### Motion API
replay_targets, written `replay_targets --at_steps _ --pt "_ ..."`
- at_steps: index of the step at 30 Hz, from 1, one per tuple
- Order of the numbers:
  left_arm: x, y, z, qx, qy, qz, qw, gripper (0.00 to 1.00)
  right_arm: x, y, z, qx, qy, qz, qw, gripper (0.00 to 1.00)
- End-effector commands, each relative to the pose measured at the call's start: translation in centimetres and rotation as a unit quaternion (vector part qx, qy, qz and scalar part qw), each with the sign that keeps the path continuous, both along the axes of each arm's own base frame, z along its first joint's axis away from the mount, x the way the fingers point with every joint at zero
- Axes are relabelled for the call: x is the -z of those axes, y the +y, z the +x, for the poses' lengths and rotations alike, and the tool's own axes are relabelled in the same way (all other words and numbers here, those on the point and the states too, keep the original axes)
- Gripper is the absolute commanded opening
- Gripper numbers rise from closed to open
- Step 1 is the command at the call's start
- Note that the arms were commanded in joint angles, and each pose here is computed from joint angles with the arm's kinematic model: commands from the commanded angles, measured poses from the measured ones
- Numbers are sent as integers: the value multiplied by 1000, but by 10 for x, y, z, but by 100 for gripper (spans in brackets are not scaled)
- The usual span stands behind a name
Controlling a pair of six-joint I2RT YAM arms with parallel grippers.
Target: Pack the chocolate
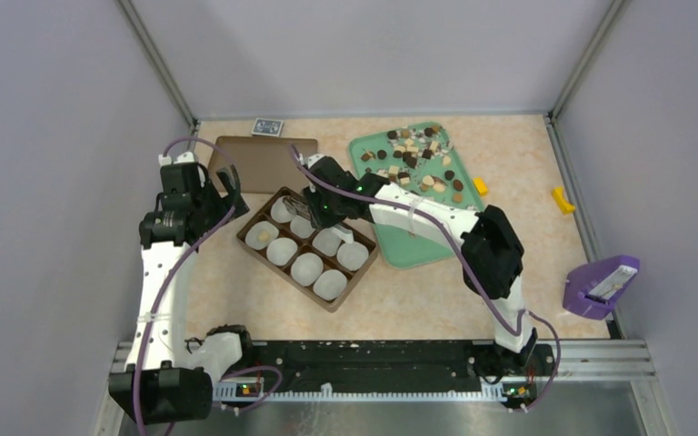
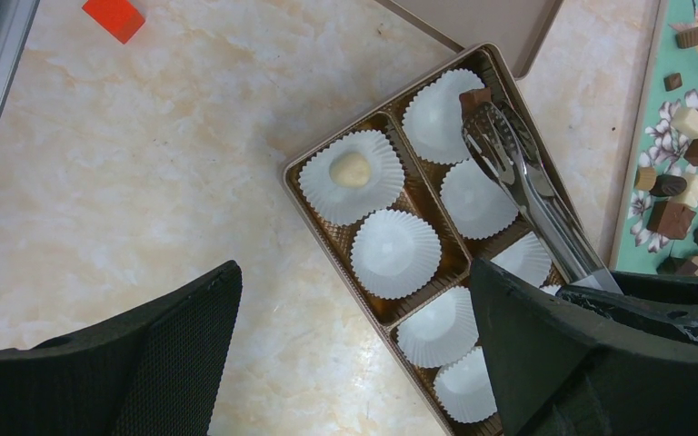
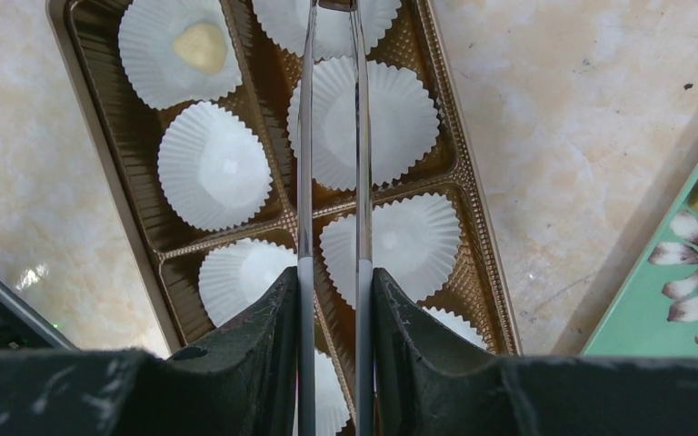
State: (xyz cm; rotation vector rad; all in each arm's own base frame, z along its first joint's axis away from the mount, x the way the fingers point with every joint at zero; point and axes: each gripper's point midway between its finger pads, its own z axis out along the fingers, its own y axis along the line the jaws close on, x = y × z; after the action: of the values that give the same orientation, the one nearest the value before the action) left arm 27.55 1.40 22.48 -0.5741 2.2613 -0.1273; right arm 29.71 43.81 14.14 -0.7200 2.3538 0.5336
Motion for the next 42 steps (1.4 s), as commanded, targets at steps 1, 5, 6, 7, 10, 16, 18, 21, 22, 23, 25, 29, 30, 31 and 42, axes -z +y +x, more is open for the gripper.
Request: replay_targets --at_steps 1,5,6,7,10,16,18,21,22,23,25,29,30,31,42 --pt "-18 3 2 -1 -29 10 1000 99 -28 19 2 -16 -19 39 999 11" --pt "-19 2 4 2 -30 7 1000 99 -26 20 2 -17 -17 39 999 21" --pt "-19 2 4 2 -31 7 999 99 -28 20 2 -17 -18 41 999 23" --pt "-20 2 4 3 -32 8 999 99 -28 21 2 -17 -18 40 999 24" --pt "-22 2 5 4 -32 9 999 99 -30 22 3 -17 -20 41 999 28" --pt "-23 2 3 4 -33 10 999 99 -32 25 5 -19 -21 42 999 35" --pt "-23 2 3 4 -33 9 999 99 -34 26 5 -21 -21 44 999 38" --pt "-24 1 3 5 -33 8 999 99 -34 27 5 -22 -21 44 999 38" --pt "-24 1 3 5 -33 8 999 99 -35 27 5 -22 -21 45 999 38" --pt "-25 1 3 6 -34 8 999 99 -36 27 5 -22 -21 47 998 38" --pt "-26 1 4 6 -35 8 999 99 -44 26 5 -21 -26 54 998 35" --pt "-27 0 4 7 -36 7 999 99 -75 18 5 -11 -56 78 995 23" --pt "-26 1 4 7 -35 6 999 99 -87 13 4 -7 -66 86 994 18" --pt "-26 0 4 7 -35 6 999 99 -98 6 5 0 -79 90 993 13" --pt "-17 1 4 7 -26 8 1000 99 -102 -199 4 185 -114 11 976 15"
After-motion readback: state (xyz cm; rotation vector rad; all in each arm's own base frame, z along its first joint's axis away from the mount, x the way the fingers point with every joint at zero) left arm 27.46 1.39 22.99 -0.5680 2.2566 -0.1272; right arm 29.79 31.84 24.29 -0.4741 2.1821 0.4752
